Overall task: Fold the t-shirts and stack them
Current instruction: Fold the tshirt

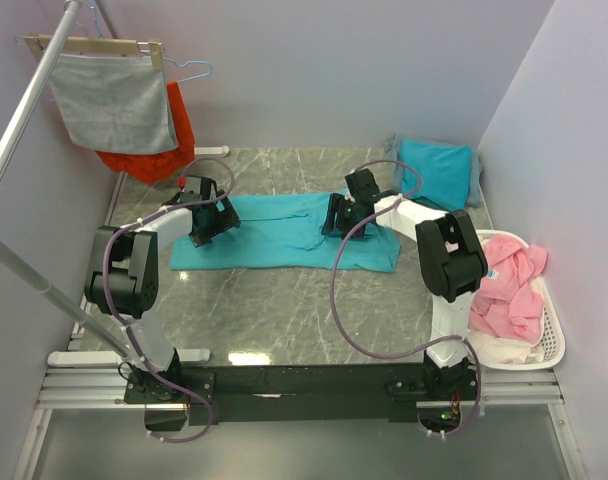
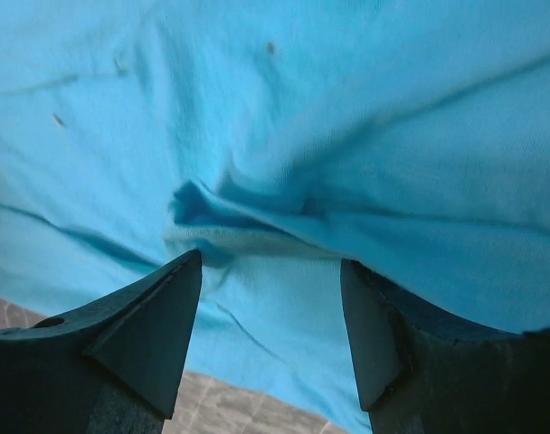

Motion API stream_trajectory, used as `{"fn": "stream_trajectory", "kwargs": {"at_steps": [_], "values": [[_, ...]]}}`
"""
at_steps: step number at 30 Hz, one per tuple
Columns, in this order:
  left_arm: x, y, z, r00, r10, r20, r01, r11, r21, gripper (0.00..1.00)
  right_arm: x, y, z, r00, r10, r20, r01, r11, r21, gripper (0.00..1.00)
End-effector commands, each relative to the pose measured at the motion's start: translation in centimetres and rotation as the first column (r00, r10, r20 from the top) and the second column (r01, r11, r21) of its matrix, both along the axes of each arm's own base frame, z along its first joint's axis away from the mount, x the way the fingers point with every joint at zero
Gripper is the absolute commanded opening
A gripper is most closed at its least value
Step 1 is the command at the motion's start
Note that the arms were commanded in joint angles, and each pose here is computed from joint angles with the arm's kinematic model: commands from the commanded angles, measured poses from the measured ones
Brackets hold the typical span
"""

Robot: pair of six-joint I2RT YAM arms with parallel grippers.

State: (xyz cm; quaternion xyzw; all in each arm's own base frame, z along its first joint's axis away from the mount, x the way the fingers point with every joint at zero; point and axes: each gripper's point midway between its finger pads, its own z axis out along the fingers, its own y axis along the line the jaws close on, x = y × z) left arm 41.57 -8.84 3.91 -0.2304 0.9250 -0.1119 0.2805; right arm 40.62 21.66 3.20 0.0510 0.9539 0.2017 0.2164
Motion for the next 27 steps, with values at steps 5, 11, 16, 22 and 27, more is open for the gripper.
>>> {"fn": "stream_trajectory", "kwargs": {"at_steps": [5,11,16,22,27], "values": [[1.5,-0.6,1.2,0.998,-0.035,0.043,0.035,0.999,-0.002,0.99,4.6,-1.4,1.2,0.997,-0.021,0.068,0.026,0.997,-0.073,0.71],[1.6,-0.7,1.0,0.999,-0.034,0.040,0.034,0.999,-0.003,0.99,7.8,-1.8,2.0,0.994,-0.030,0.102,0.042,0.992,-0.119,0.73],[1.9,0.1,2.1,0.997,-0.010,0.075,0.008,1.000,0.027,0.99,10.1,-4.3,4.6,0.970,-0.093,0.227,0.128,0.981,-0.143,0.74],[3.1,0.7,4.7,0.989,0.012,0.148,-0.021,0.998,0.054,0.99,9.4,-7.7,7.1,0.950,-0.151,0.275,0.194,0.971,-0.138,0.75],[5.5,0.7,6.0,0.981,0.016,0.191,-0.030,0.997,0.068,0.99,8.2,-7.6,7.0,0.953,-0.145,0.267,0.180,0.978,-0.109,0.75]]}}
